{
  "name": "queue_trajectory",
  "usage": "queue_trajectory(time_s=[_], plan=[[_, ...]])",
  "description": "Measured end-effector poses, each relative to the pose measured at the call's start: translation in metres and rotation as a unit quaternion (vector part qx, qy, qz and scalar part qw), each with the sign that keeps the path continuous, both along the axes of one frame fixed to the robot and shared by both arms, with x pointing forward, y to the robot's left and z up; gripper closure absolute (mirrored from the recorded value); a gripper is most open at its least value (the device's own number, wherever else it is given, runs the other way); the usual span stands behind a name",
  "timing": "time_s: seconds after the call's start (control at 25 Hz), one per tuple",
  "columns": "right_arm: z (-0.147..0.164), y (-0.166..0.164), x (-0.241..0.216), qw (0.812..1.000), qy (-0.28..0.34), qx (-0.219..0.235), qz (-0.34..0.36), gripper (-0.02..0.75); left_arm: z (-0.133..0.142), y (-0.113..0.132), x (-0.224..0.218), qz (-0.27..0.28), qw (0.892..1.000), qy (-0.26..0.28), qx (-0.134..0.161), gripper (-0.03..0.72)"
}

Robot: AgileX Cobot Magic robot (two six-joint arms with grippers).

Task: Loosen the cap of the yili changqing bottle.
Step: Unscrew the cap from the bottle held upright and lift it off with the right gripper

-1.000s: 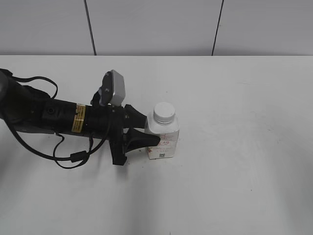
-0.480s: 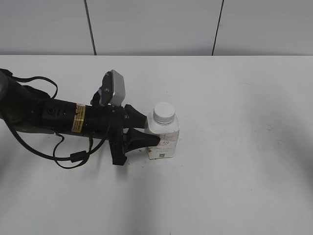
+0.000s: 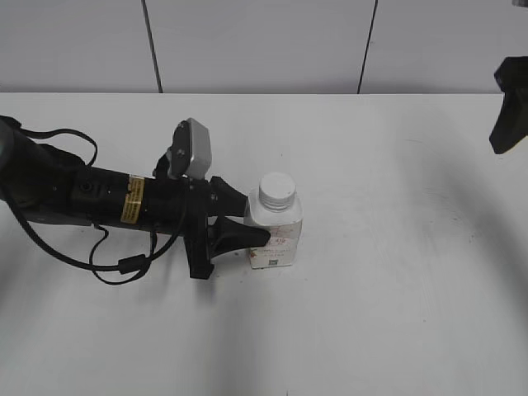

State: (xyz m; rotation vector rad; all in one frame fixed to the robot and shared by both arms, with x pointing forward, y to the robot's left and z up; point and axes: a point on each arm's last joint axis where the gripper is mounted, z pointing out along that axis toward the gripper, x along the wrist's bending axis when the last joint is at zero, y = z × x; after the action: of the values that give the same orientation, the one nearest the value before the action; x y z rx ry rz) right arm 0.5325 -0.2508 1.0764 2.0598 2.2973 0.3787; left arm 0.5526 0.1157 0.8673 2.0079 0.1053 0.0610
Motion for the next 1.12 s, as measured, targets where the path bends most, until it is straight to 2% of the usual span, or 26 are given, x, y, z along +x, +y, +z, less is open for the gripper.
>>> queue_trajectory(time_s=[0.24, 0.76, 0.96, 1.12], plan=[[0.012, 0.014, 0.023, 0.999, -0.023, 0.022, 0.012, 0.238, -0.001, 0.0, -0.001, -0.01, 1.0, -0.002, 0.005, 0.366], [0.002, 0.149, 0.025, 0.985, -0.018, 0.032, 0.167, 0.237, -0.001, 0.0, -0.002, -0.011, 1.0, -0.002, 0.005, 0.367], [-0.007, 0.184, 0.026, 0.985, -0.008, 0.038, 0.17, 0.237, -0.001, 0.0, -0.002, -0.011, 1.0, -0.002, 0.005, 0.367], [-0.021, 0.2, 0.025, 0.986, 0.013, 0.035, 0.163, 0.238, -0.001, 0.0, -0.002, -0.011, 1.0, -0.002, 0.005, 0.367]])
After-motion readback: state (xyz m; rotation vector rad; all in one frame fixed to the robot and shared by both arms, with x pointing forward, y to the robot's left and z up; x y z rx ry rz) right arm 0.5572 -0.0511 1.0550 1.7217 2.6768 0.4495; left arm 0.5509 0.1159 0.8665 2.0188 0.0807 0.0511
